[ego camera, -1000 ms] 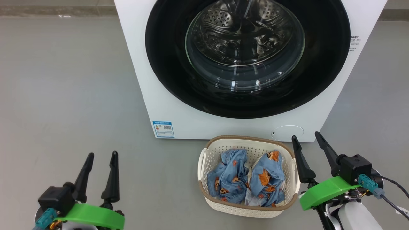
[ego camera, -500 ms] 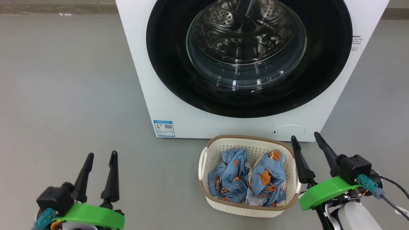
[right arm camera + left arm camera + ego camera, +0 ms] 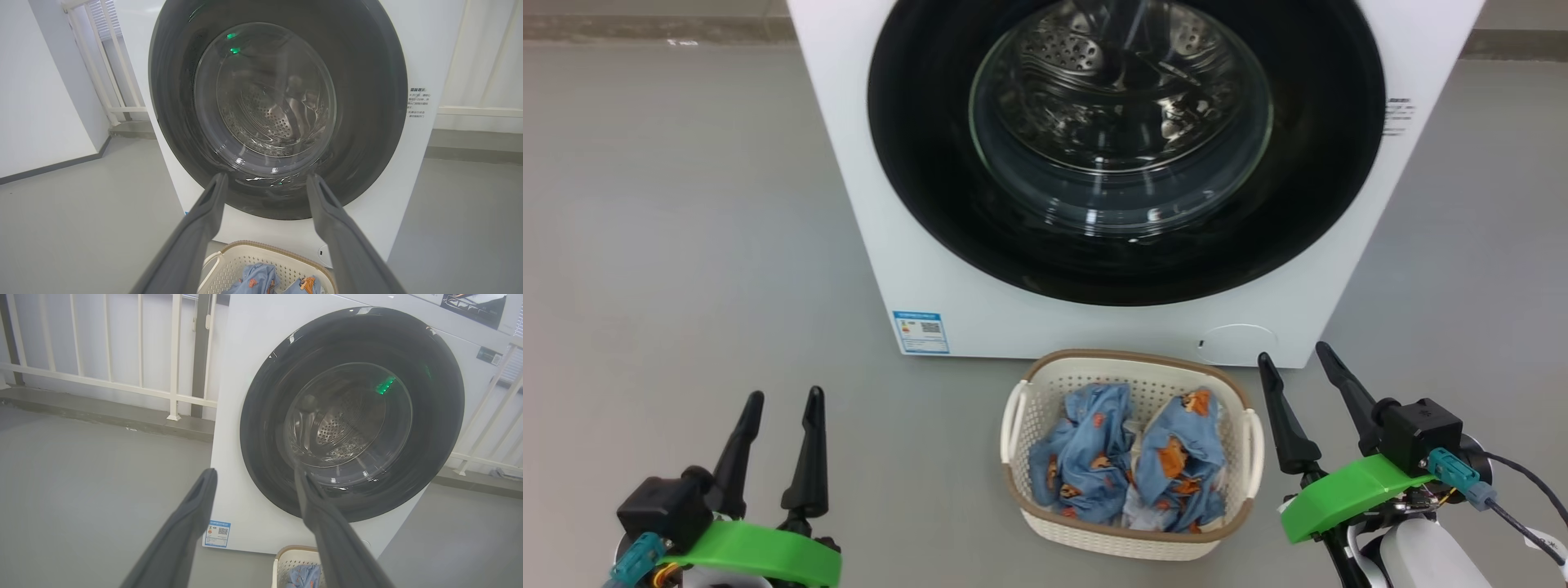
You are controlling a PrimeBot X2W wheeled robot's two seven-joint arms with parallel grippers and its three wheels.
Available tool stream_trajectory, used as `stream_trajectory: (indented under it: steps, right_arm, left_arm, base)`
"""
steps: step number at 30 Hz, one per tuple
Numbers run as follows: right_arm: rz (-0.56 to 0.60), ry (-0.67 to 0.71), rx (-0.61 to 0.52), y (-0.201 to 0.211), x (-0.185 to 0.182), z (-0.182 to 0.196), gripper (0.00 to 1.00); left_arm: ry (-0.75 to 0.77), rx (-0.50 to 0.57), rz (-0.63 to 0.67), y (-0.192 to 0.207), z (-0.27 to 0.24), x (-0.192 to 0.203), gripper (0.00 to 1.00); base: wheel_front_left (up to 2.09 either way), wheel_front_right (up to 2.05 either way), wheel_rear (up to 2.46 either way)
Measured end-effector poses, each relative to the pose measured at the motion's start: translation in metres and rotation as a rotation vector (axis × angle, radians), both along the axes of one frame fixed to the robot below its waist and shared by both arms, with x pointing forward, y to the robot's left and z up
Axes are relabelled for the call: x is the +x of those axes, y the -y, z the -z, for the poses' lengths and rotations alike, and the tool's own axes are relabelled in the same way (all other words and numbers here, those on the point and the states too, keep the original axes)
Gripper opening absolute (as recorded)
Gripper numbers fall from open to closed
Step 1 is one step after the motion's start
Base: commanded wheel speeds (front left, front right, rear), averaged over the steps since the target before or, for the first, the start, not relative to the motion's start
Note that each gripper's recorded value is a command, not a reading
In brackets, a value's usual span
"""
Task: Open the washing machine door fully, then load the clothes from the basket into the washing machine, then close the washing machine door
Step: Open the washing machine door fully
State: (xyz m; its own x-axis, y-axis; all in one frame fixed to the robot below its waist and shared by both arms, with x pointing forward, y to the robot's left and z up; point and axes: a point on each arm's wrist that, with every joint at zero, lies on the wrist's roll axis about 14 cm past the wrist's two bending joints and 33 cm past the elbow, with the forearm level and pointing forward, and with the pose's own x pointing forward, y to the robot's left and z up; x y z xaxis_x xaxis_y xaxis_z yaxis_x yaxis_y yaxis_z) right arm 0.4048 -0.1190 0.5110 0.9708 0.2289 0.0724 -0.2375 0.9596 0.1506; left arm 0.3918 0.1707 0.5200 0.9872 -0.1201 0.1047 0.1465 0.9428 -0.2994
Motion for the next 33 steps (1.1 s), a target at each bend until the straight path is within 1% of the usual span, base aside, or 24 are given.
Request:
stream_trajectory:
  steps: [9, 16, 22, 33]
  right_arm:
    - [0.002, -0.012, -0.003, 0.002, 0.001, 0.004, 1.00]
    - [0.008, -0.021, -0.003, 0.004, 0.002, 0.008, 1.00]
    - [0.013, -0.027, -0.002, 0.005, 0.003, 0.010, 1.00]
    - [0.020, -0.024, 0.004, 0.006, 0.006, 0.009, 1.00]
  left_arm:
    - [-0.011, -0.012, 0.008, 0.003, 0.003, 0.001, 1.00]
    - [-0.017, -0.020, 0.013, 0.003, 0.005, 0.002, 1.00]
    - [-0.027, -0.022, 0.016, 0.004, 0.009, 0.004, 1.00]
    - [-0.033, -0.024, 0.015, 0.002, 0.010, 0.004, 1.00]
  base:
    - [1.22, 1.22, -2.44]
    - [0.86, 0.86, -1.71]
    - [0.39, 0.39, -0.78]
    - [0.01, 0.01, -0.03]
